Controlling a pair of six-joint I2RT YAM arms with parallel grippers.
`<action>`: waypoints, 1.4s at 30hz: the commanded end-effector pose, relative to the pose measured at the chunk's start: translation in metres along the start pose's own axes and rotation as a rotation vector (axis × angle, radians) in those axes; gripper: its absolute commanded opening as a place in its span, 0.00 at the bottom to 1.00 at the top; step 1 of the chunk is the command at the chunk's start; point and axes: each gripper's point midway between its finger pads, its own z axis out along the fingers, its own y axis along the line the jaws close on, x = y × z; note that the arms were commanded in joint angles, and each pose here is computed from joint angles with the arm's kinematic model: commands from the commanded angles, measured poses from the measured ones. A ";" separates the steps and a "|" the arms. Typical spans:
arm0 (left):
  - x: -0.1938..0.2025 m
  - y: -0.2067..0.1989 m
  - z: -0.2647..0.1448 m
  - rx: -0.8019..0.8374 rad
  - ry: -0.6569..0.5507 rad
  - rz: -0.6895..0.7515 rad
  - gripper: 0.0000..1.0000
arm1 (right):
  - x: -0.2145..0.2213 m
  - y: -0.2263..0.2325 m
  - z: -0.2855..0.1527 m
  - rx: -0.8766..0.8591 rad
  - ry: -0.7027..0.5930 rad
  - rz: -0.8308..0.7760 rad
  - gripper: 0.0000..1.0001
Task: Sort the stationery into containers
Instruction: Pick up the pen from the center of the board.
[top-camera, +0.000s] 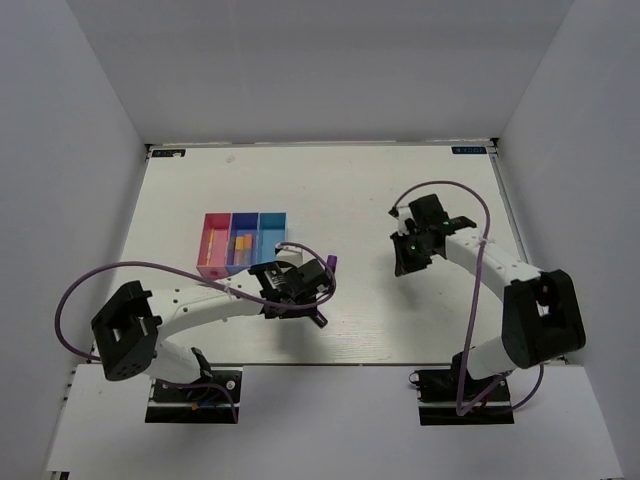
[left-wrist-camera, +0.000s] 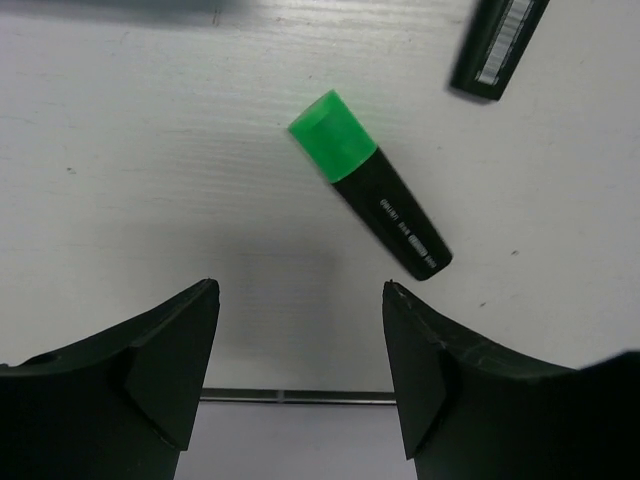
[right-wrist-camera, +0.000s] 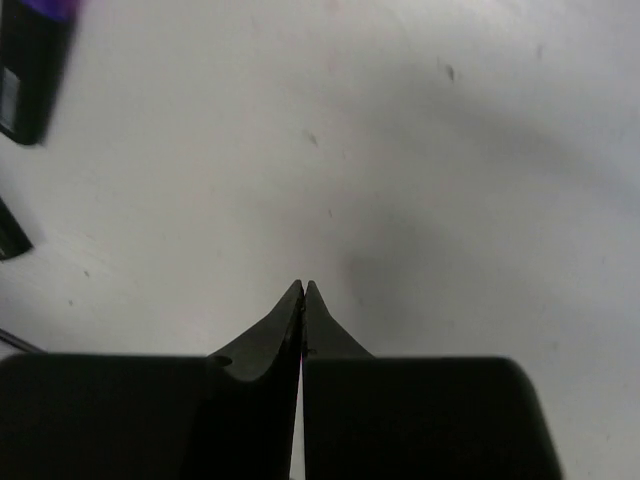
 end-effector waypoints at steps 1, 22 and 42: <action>-0.017 -0.015 0.002 0.037 -0.063 -0.198 0.77 | -0.010 -0.001 -0.030 -0.039 -0.132 0.015 0.00; 0.013 -0.033 0.070 -0.074 0.082 -0.300 0.61 | -0.017 -0.011 -0.060 -0.193 -0.229 0.179 0.01; -0.062 -0.061 -0.027 0.075 -0.090 0.050 0.01 | -0.019 -0.008 -0.072 -0.263 -0.257 0.199 0.36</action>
